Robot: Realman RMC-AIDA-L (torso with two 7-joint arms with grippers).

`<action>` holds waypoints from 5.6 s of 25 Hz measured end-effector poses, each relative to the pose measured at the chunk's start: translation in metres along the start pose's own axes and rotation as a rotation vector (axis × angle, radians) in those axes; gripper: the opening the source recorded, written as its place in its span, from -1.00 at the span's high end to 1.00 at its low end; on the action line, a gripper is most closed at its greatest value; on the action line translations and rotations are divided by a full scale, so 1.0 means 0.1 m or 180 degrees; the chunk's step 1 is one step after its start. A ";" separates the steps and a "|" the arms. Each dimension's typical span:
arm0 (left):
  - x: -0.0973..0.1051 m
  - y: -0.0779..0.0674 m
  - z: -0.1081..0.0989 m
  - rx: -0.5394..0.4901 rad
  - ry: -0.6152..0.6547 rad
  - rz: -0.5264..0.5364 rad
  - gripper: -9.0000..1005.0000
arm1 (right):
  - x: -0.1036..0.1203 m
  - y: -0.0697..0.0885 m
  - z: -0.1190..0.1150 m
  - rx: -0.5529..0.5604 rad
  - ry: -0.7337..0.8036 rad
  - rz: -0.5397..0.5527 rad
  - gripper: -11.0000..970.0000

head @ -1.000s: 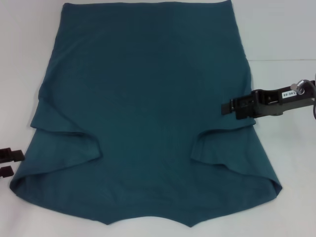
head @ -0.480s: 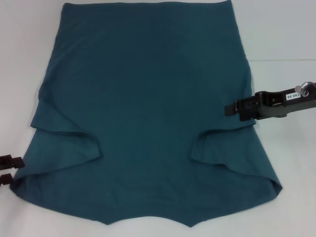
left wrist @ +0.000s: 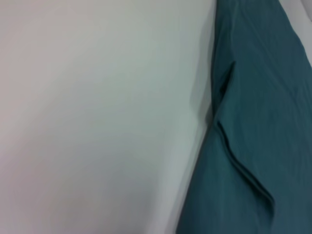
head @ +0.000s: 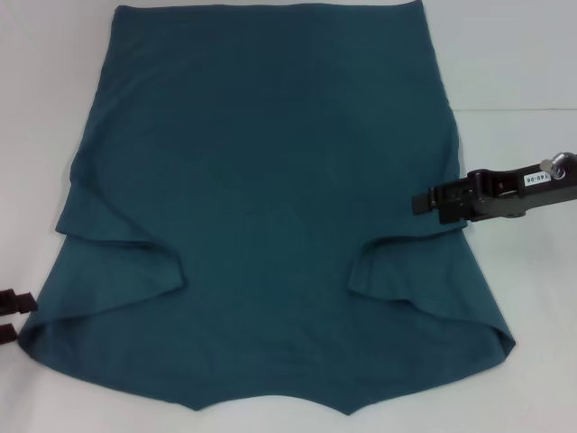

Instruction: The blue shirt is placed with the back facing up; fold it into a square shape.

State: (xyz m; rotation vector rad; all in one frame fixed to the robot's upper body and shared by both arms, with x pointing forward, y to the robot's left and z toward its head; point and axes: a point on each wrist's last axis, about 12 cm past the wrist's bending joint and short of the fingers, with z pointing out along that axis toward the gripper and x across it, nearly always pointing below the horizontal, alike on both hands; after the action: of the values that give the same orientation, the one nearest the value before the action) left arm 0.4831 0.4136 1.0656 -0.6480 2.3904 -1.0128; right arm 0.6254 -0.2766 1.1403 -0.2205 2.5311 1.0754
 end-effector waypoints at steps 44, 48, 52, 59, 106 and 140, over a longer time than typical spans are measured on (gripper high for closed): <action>0.00 -0.28 0.44 0.0157 0.0298 0.0111 0.13 | 0.07 -0.10 -0.15 -0.0081 -0.0094 0.0077 -0.41; -0.01 -0.28 0.43 0.0153 0.0292 0.0116 0.43 | 0.09 -0.12 -0.17 -0.0083 -0.0084 0.0082 -0.41; -0.01 -0.31 0.43 0.0200 0.0303 0.0170 0.65 | 0.12 -0.15 -0.21 -0.0083 -0.0063 0.0097 -0.41; -0.02 -0.38 0.41 0.0431 0.0299 0.0247 0.89 | 0.30 -0.27 -0.39 -0.0051 0.0202 0.0171 -0.41; -0.05 -0.41 0.43 0.0446 0.0256 0.0263 0.95 | 0.61 -0.40 -0.11 0.0424 0.0858 -0.0375 -0.41; -0.06 -0.41 0.43 0.0424 0.0226 0.0252 0.95 | 0.52 -0.16 0.13 0.0245 0.0913 -0.0431 -0.32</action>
State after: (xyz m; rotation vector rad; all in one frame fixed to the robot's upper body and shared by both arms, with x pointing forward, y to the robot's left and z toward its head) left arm 0.5222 0.3686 1.0705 -0.4735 2.3643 -1.1669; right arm 0.5856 -0.2782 1.1009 -0.5521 2.7546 0.9499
